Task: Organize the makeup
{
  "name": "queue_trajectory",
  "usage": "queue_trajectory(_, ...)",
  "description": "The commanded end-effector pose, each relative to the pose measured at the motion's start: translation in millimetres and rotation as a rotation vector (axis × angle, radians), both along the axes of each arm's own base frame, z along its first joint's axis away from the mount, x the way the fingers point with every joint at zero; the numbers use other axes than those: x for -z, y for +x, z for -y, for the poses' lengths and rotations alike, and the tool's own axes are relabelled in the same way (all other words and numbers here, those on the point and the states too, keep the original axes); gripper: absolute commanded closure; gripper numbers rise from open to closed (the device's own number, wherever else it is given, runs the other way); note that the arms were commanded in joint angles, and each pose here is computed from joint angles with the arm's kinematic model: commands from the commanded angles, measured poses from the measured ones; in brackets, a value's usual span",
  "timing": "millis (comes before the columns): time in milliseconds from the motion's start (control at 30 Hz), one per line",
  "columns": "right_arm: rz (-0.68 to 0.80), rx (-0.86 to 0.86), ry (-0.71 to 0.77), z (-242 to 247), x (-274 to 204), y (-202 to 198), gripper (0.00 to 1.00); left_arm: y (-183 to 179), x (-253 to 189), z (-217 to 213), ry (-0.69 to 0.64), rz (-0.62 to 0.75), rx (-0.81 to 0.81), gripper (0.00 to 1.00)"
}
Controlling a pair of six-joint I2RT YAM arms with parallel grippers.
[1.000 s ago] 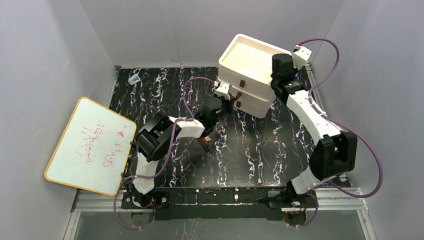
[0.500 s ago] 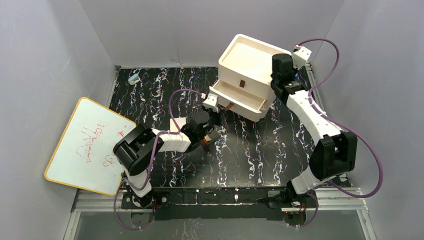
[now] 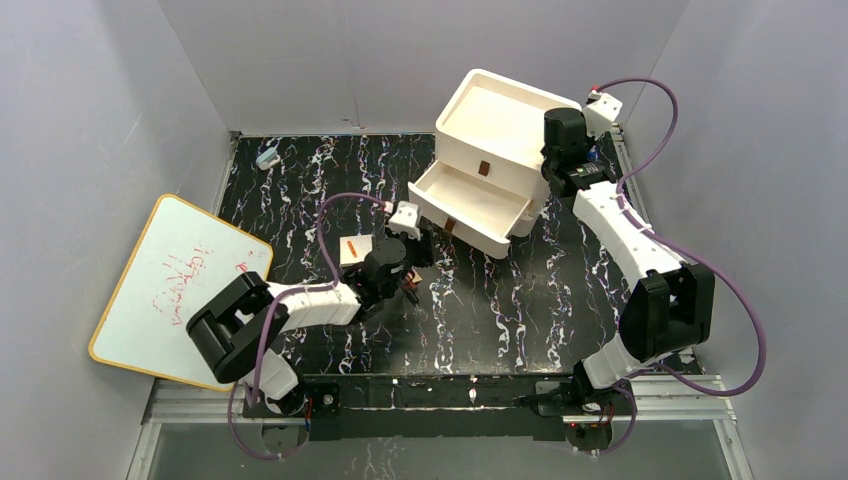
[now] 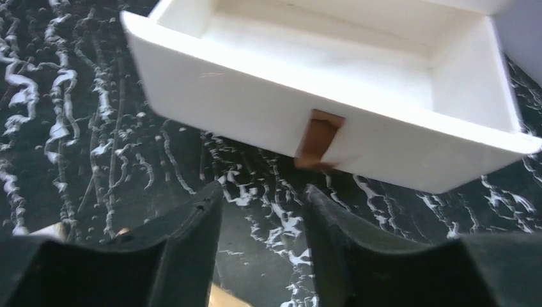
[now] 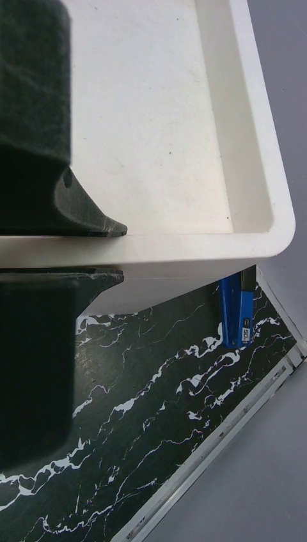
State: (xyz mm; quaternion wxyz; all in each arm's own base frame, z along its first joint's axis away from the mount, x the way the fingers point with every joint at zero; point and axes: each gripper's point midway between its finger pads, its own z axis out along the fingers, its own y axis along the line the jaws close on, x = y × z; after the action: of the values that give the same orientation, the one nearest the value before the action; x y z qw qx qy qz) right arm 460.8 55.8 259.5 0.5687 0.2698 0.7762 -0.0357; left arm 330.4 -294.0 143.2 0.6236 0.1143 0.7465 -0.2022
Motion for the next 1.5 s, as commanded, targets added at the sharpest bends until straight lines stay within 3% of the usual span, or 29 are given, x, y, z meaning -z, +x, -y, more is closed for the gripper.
queue_trajectory(0,-0.494,-0.097,-0.064,-4.0,126.7,-64.7,0.99,-1.3,15.9,-39.1,0.124,-0.084,-0.151,0.28)
queue_trajectory(67,-0.496,-0.096,-0.064,-3.5,127.2,-66.1,0.99,-2.0,11.6,-46.1,0.117,-0.096,-0.188,0.21)
queue_trajectory(267,-0.493,-0.092,-0.067,-1.5,125.8,-68.9,0.99,1.7,14.7,-59.7,0.145,-0.165,-0.303,0.21)
queue_trajectory(400,-0.493,-0.093,-0.065,-1.2,125.5,-70.8,0.99,8.8,29.9,-56.0,0.189,-0.210,-0.335,0.26)
queue_trajectory(567,-0.493,-0.085,-0.076,2.4,125.9,-74.4,0.99,22.7,53.2,-50.1,0.167,-0.312,-0.340,0.44)
queue_trajectory(700,-0.493,-0.084,-0.083,3.9,125.9,-76.0,0.99,34.0,72.2,-51.9,0.126,-0.421,-0.356,0.50)
queue_trajectory(1300,-0.500,-0.089,-0.083,2.7,129.9,-74.7,0.99,35.0,103.7,-59.2,0.130,-0.557,-0.385,0.60)
queue_trajectory(1467,-0.505,-0.093,-0.082,1.7,131.7,-74.7,0.99,35.9,82.4,-64.5,0.096,-0.503,-0.397,0.55)
